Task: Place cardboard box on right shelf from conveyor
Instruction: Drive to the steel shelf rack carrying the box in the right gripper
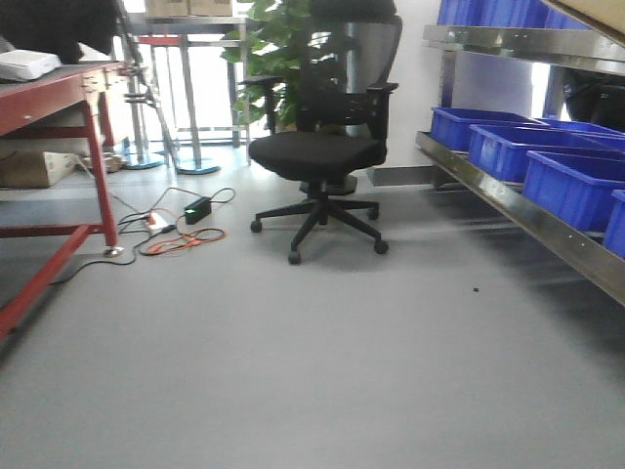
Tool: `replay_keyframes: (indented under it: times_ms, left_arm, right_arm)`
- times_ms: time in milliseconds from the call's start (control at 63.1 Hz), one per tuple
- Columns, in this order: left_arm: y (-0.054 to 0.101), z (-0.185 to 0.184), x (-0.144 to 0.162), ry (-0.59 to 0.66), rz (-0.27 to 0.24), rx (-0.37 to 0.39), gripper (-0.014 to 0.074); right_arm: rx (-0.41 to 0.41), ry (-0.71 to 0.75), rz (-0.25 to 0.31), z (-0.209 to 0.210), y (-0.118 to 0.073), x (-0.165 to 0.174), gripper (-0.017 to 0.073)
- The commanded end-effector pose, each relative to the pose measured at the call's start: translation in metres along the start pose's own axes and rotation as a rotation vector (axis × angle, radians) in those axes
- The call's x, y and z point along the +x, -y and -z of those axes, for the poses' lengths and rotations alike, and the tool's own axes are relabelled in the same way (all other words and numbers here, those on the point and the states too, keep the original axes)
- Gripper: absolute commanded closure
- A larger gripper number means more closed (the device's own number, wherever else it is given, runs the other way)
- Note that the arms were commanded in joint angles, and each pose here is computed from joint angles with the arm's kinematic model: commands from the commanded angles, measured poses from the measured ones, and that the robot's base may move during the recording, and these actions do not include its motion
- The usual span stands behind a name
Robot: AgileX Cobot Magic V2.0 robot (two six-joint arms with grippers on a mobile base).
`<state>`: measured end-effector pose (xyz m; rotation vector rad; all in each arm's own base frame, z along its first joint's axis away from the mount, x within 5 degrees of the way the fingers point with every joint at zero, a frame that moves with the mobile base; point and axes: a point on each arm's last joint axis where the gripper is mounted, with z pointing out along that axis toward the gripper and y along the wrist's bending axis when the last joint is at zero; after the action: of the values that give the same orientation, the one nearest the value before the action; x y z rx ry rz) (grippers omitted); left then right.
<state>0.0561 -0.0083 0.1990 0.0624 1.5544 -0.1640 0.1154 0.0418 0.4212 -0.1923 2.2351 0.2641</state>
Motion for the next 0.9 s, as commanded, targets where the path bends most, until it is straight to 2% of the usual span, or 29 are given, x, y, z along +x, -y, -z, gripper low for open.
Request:
replay_keyframes:
  times_ms: [0, 888]
  left_arm:
    - [-0.0001, 0.0014, -0.01, 0.106, 0.016, -0.001, 0.0713]
    - [-0.0001, 0.0014, -0.01, 0.106, 0.016, -0.001, 0.0713]
  right_arm:
    - [-0.003, 0.106, 0.009, 0.0075, -0.0003, -0.0117, 0.0377]
    - [-0.002, 0.103, 0.009, 0.0074, -0.0002, -0.0115, 0.0377]
